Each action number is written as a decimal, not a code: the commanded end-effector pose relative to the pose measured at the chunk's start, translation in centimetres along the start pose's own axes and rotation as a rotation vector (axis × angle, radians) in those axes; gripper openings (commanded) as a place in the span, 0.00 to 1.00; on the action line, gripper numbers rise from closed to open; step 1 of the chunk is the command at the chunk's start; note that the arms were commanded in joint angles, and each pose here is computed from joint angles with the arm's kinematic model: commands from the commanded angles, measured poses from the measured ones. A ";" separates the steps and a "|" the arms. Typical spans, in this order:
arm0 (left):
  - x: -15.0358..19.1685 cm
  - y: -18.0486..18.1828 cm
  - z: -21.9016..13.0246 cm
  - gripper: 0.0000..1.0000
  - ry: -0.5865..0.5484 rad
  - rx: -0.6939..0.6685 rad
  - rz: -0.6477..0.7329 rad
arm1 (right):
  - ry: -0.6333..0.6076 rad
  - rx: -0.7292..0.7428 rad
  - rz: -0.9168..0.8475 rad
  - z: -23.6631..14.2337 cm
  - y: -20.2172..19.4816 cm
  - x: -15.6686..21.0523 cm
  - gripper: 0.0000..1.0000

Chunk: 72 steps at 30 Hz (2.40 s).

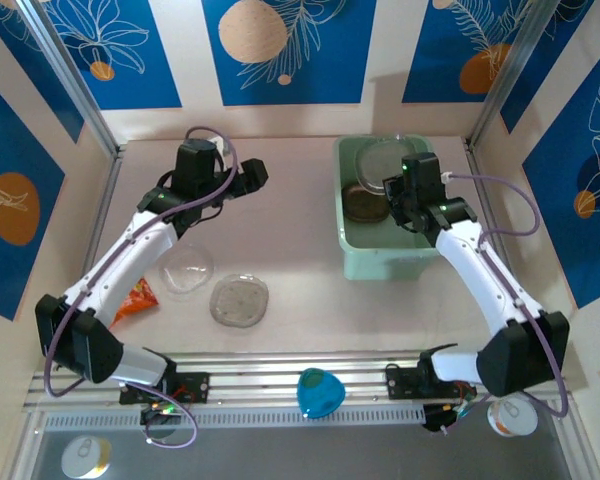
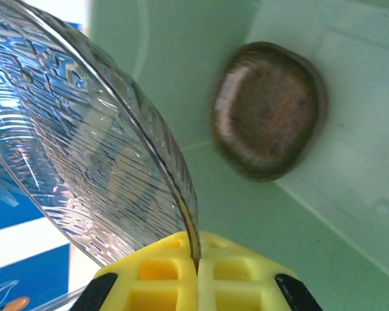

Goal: Place the plates into the plastic bin on the countertop

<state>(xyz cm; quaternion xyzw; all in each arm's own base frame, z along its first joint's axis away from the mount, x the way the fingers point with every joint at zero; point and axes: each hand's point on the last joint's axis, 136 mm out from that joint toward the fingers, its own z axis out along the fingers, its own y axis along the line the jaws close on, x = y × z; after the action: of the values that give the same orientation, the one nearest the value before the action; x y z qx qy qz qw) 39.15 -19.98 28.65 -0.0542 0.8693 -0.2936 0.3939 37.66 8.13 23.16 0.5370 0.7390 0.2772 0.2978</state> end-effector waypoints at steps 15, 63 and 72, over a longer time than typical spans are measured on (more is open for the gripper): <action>3.9 6.2 6.2 0.85 0.257 -0.050 -0.083 | 0.107 0.338 0.228 8.6 -2.9 1.6 0.00; 8.1 10.4 -3.0 0.82 0.395 -0.288 -0.003 | 0.043 0.268 0.067 6.5 -0.2 1.8 1.00; 16.4 13.6 -8.1 0.63 0.602 -0.355 0.010 | 0.098 0.096 -0.095 0.5 0.5 3.1 0.96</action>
<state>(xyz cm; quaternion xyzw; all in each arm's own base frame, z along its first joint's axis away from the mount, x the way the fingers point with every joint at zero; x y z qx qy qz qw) 27.25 -11.74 16.29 -0.0383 0.9733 -0.1639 0.1560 39.05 11.11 22.39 0.5338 0.7725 0.2507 0.2354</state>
